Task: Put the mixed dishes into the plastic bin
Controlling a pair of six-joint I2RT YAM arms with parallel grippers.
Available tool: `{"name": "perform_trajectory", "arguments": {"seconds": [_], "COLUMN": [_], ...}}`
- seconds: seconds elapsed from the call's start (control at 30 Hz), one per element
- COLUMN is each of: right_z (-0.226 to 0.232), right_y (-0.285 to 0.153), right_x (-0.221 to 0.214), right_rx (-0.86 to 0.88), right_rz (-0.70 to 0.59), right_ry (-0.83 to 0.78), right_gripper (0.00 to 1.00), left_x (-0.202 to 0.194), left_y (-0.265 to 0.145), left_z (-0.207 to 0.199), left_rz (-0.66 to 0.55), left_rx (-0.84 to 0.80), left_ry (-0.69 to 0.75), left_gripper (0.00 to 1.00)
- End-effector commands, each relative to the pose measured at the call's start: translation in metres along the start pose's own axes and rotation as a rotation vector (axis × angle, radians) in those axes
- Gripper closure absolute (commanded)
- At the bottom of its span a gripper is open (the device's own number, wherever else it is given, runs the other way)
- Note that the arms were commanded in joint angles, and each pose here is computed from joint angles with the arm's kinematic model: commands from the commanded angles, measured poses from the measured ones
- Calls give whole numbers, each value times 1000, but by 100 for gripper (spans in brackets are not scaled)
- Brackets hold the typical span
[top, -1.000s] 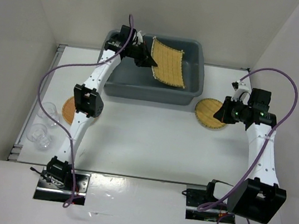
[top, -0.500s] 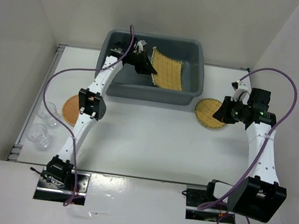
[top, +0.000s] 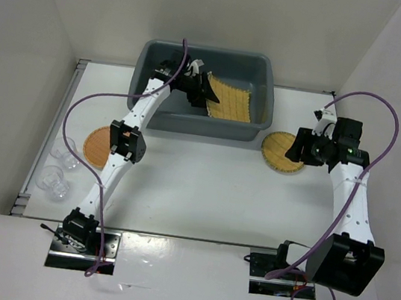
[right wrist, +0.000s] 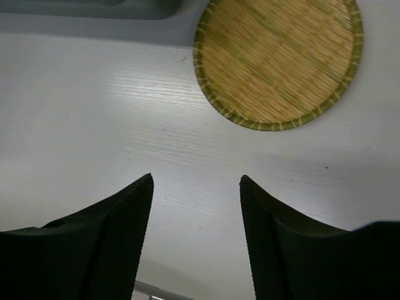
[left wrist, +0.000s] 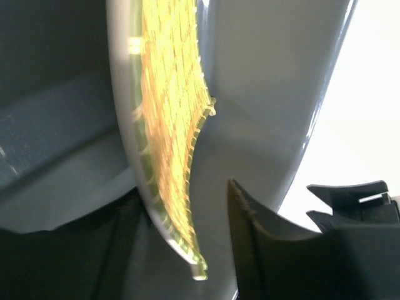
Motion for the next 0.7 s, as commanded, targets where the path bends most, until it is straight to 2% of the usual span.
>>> {"name": "perform_trajectory", "arguments": {"seconds": [0.0,0.03,0.07,0.13,0.17,0.2,0.47,0.57,0.67], "right_z": [-22,-27,-31,-48,-53,-58,-99,-122,-142], "right_y": [6,5,5,9,9,11,38,48,60], "right_x": [8,10,10,8,10,8,-7,-19,-33], "right_rx": [-154,-193,-231,-296,-305,-313,-325,-303,-232], "right_rz": [-35,-45,-47,-35,-33,-22,131,198,281], "right_ry": [31,39,63,102,114,128,242,324,391], "right_gripper": [36,32,21,14,14,14,14,14,14], "left_x": [1,6,4,9,11,10,15,21,20], "left_y": [-20,-27,-27,-38,-43,-46,-74,-94,-130], "left_z": [-35,-35,-31,-29,-21,-23,-12,-20,-50], "left_rz": [-26,-49,-42,-83,-86,-92,-137,-201,-295], "left_rx": [-55,-48,-25,33,65,74,199,257,319], "left_ry": [83,84,74,80,68,77,66,96,163], "left_gripper": [42,40,38,12,2,0,0,0,0]}}
Point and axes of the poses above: each gripper's point midway between its finger pads, its own y axis out along the fingers, its own z axis along the line the jaws close on, x = y × z, the point moved 5 cm from there along -y, back along the fingers, and after that the axes turned 3 degrees about y, right-handed, at the moved point
